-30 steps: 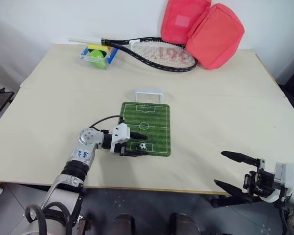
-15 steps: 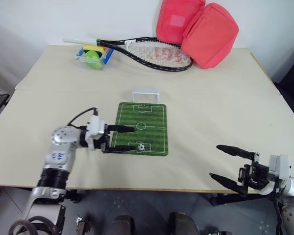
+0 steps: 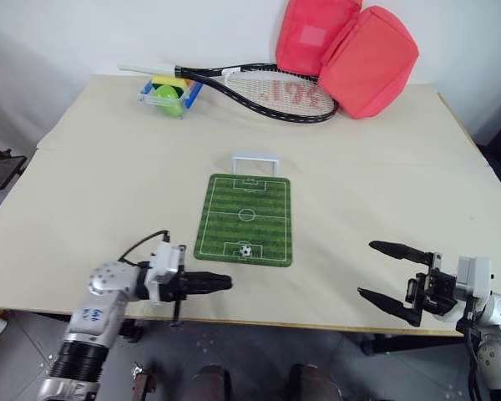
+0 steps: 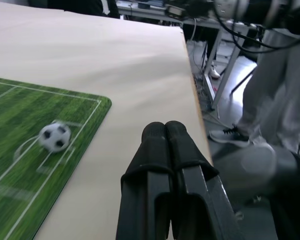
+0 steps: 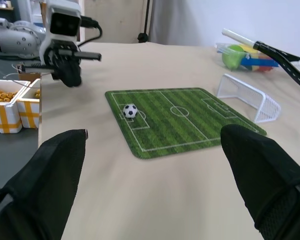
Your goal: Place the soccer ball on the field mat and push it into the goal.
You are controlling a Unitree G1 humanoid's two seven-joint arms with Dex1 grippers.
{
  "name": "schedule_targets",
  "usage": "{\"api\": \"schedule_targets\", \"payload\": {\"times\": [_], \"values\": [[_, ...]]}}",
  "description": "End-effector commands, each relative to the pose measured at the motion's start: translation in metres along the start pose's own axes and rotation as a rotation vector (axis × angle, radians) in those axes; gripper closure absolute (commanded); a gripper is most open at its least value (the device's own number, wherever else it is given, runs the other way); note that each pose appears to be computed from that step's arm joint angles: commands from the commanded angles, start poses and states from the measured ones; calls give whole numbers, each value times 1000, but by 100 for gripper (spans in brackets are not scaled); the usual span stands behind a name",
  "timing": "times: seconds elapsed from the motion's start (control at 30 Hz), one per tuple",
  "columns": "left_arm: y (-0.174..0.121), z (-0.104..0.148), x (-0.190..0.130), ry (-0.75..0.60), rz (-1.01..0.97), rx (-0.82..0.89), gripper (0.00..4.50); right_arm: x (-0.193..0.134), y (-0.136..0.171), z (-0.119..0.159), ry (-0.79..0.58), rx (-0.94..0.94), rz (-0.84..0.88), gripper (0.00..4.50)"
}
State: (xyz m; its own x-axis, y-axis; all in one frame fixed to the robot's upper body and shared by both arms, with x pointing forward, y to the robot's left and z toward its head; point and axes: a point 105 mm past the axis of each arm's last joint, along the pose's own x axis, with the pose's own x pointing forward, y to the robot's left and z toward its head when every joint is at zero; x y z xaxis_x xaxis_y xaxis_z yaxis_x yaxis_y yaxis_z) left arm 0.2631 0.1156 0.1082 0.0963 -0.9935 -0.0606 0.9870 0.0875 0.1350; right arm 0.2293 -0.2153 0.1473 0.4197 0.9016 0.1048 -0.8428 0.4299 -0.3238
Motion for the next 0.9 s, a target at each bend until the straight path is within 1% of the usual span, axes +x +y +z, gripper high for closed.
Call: {"api": "schedule_targets", "payload": {"times": [0.03, 0.2, 0.4, 0.53, 0.6, 0.73, 0.8, 0.9], "values": [[11, -1, 9, 22, 19, 13, 448, -4, -1, 9, 3, -40, -1, 0], [31, -2, 23, 34, 42, 12, 448, 0, 5, 9, -1, -32, -5, 0], [43, -5, 29, 63, 45, 29, 448, 4, 12, 8, 7, -25, -13, 0], [64, -6, 34, 71, 121, 55, 448, 5, 12, 8, 0, -33, -50, 0], [83, -1, 39, 52, 198, 83, 448, 9, 8, 9, -15, -42, -96, 0], [116, 15, 46, 4, 321, 134, 448, 17, -6, 13, -65, -61, -254, 0], [123, 20, 49, -15, 339, 148, 448, 20, -10, 14, -80, -65, -310, 0], [129, 37, 49, -69, 331, 175, 448, 26, -20, 17, -110, -78, -408, 0]]}}
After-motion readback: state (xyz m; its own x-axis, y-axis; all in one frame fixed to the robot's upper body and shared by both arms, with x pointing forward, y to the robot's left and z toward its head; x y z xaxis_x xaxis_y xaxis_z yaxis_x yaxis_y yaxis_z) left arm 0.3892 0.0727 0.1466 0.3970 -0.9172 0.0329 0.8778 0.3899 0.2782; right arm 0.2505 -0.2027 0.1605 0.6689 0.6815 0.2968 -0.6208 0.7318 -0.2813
